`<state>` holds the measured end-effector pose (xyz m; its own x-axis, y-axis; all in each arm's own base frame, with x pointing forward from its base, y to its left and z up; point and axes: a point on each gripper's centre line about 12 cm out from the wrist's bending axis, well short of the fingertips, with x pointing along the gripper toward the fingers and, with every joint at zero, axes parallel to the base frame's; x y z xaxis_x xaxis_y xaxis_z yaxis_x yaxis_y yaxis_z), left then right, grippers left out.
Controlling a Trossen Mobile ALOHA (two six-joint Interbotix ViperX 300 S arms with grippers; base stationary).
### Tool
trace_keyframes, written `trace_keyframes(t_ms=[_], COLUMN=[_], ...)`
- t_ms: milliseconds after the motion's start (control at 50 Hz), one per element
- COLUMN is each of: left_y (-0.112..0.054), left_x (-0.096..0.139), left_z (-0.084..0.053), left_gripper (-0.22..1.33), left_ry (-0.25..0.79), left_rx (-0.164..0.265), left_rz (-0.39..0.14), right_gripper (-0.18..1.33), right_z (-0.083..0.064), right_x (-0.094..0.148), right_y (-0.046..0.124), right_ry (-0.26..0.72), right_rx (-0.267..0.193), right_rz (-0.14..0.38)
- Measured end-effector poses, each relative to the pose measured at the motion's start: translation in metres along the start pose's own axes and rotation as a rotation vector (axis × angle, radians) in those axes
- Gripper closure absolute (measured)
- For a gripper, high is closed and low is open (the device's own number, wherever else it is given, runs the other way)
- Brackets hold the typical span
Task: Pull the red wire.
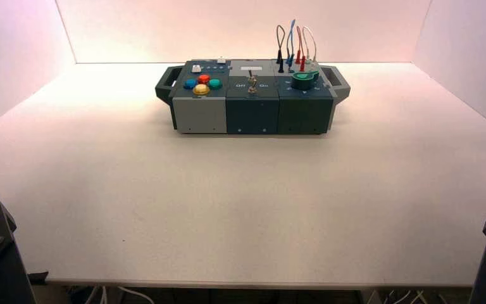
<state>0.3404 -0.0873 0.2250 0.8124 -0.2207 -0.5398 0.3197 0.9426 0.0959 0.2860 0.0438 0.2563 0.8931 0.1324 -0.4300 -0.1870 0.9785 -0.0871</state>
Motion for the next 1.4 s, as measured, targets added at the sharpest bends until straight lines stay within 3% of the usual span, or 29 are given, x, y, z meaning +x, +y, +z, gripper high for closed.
trace_keyframes(t_ms=[540,680,840,980,1180,1340,1400], left_y=[0.0,-0.002,-0.004,-0.006,-0.012,-0.014,-0.014], left_x=[0.0,0.0,0.001,0.002,-0.001,-0.003,-0.004], left_z=[-0.001,0.002,0.004,0.003,0.008,0.011,0.014], left_gripper=[1.28,1.28,1.28,1.28,1.28,1.28,1.28], left_ry=[0.009,0.042,0.101,0.158,0.212,0.261,0.265], left_rx=[0.0,0.001,0.0,0.004,0.019,0.025,0.026], left_rz=[-0.003,-0.021,-0.049,-0.075,-0.113,-0.138,-0.142], right_gripper=[1.29,1.29,1.29,1.29,1.29,1.29,1.29], right_z=[-0.003,-0.009,-0.005,0.003,0.033,0.053,0.06], right_x=[0.0,-0.001,-0.001,0.002,0.007,0.011,0.013], right_y=[0.0,0.002,0.002,0.001,0.0,0.004,0.009], right_ry=[0.018,0.096,0.175,0.254,0.389,0.483,0.536], right_rx=[0.002,-0.001,0.001,0.016,0.039,0.079,0.106], right_rz=[0.0,0.006,0.008,0.009,0.022,0.072,0.115])
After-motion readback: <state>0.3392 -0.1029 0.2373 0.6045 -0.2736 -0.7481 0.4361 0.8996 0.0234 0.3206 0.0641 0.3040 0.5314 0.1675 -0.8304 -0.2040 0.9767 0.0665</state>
